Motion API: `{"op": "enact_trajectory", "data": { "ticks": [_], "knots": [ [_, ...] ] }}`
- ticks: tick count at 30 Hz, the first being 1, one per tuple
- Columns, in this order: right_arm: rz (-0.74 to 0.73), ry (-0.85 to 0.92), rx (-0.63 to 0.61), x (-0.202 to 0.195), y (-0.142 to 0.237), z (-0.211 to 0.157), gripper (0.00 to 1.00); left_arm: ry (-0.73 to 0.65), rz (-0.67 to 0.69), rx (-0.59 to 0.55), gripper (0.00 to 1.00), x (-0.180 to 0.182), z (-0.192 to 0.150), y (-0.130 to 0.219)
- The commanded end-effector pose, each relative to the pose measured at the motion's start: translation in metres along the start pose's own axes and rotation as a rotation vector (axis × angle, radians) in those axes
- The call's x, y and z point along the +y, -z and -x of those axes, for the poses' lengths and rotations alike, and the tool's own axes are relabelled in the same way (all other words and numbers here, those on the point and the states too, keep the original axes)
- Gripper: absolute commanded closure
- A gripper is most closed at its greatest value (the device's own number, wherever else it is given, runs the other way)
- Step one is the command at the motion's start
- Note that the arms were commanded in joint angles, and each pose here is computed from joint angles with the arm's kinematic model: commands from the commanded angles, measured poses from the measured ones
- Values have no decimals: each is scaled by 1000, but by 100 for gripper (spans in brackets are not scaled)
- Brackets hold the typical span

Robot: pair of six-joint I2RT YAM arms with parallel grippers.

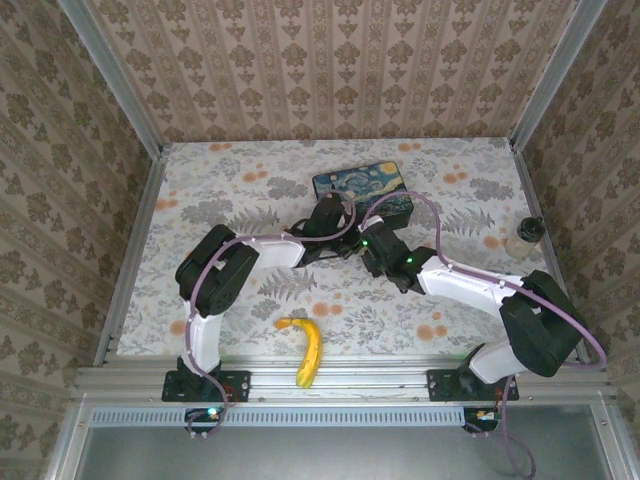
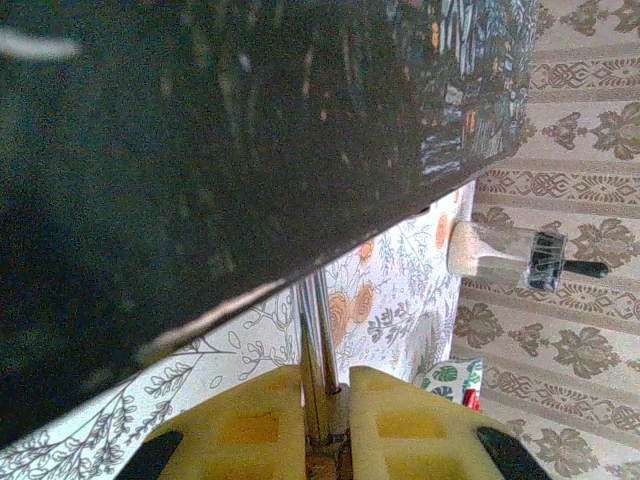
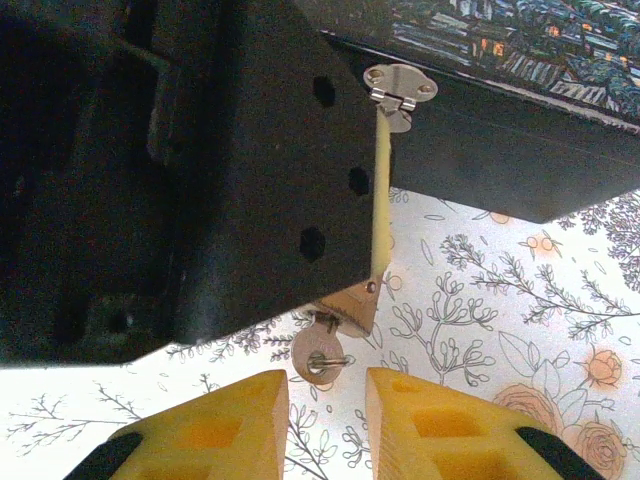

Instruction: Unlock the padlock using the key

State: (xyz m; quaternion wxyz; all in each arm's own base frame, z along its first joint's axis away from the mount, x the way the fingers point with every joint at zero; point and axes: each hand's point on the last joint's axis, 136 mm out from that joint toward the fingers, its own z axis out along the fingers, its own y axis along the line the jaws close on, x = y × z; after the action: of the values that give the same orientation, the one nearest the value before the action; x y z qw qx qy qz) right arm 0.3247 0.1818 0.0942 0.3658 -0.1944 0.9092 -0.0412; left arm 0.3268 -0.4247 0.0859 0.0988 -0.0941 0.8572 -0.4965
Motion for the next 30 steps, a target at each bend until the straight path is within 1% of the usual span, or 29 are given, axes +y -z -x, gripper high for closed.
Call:
{"op": "enact_trajectory", "data": {
  "ticks": [1,6,12,17,26,30],
  "knots": [
    [-19,-15,-22,-1,4,8,72,203,208,69,100,77,-10,8],
    [-15,7,-20,4,-2,15,72,191,212,64,100,76,1,14],
    [-21,43,-23,11,-12,23,71,180,217,65,100,74,5,18],
    [-35,65,-30,15,-18,28,69,180,208,66,100,71,5,18],
    [-93,75,-86,11,-28,39,69,187,205,90,100,69,0,17],
    [-99,85,-91,12,-35,39,72,191,194,96,100,67,-2,15]
  ]
}}
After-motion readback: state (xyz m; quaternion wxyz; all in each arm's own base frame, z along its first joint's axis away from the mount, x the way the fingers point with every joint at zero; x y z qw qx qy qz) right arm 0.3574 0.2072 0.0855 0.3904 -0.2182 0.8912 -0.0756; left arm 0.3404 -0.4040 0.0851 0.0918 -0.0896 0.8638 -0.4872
